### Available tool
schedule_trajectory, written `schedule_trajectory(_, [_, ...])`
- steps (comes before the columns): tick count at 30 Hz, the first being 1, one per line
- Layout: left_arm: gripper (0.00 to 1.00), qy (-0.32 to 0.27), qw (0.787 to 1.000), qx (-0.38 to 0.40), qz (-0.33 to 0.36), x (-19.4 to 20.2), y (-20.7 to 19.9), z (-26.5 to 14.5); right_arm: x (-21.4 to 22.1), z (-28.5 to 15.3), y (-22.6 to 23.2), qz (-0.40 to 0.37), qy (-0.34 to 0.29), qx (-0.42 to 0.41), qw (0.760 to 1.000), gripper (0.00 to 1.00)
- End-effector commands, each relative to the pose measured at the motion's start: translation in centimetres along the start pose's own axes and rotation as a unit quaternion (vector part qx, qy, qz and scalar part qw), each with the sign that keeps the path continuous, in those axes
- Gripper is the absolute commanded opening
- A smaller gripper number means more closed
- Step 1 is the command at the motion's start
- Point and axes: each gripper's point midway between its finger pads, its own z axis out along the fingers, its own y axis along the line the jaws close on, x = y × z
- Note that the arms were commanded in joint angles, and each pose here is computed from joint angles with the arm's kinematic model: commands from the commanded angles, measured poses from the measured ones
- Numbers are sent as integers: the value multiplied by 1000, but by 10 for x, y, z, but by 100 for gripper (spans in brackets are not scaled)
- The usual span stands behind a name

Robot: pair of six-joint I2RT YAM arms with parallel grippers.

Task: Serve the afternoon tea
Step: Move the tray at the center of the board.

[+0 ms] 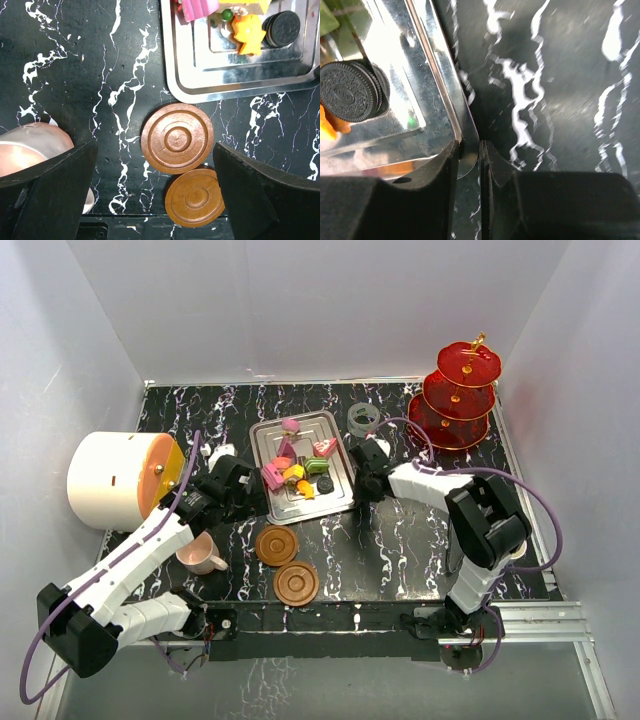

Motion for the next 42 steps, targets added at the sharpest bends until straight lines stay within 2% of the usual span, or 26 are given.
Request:
schedule_trajectory(1, [99, -13, 1000, -7, 5, -10, 2, -4, 39, -15, 19, 18, 33, -18, 999, 20])
schedule_trajectory(7, [99, -2, 1000, 25, 7, -7, -13, -1, 55, -19, 59, 3, 48, -69, 996, 21])
schedule_trajectory(11, [99, 5, 993, 109, 35, -4, -39, -5, 60, -16, 83, -15, 64, -100, 993, 22])
schedule_trajectory(16, [99, 43, 969, 234, 66, 19, -72, -22, 51, -22, 83, -24, 50, -96, 994, 25])
schedule_trajectory(20, [99, 118, 940, 315, 55, 55, -92, -34, 36, -35, 75, -28, 23, -82, 996, 32])
schedule_trajectory(27, [99, 213, 917, 324, 95, 117, -94, -41, 7, -74, 68, -9, -24, -104, 994, 43])
schedule_trajectory(33, [99, 297, 874, 370, 104, 158, -101, -49, -21, -108, 38, 36, -86, -86, 992, 48])
schedule_trajectory(35, [99, 323, 870, 358, 105, 172, -100, -40, -33, -120, 27, 52, -117, -79, 989, 49])
schedule_trajectory(37, [99, 324, 869, 358, 110, 179, -109, -34, -47, -135, 15, 64, -151, -73, 984, 53])
schedule_trajectory(39, [99, 313, 872, 361, 106, 182, -117, -24, -62, -150, 4, 71, -183, -64, 978, 61])
schedule_trajectory(42, [99, 309, 874, 361, 99, 182, -129, -12, -78, -164, -14, 72, -214, -43, 973, 68])
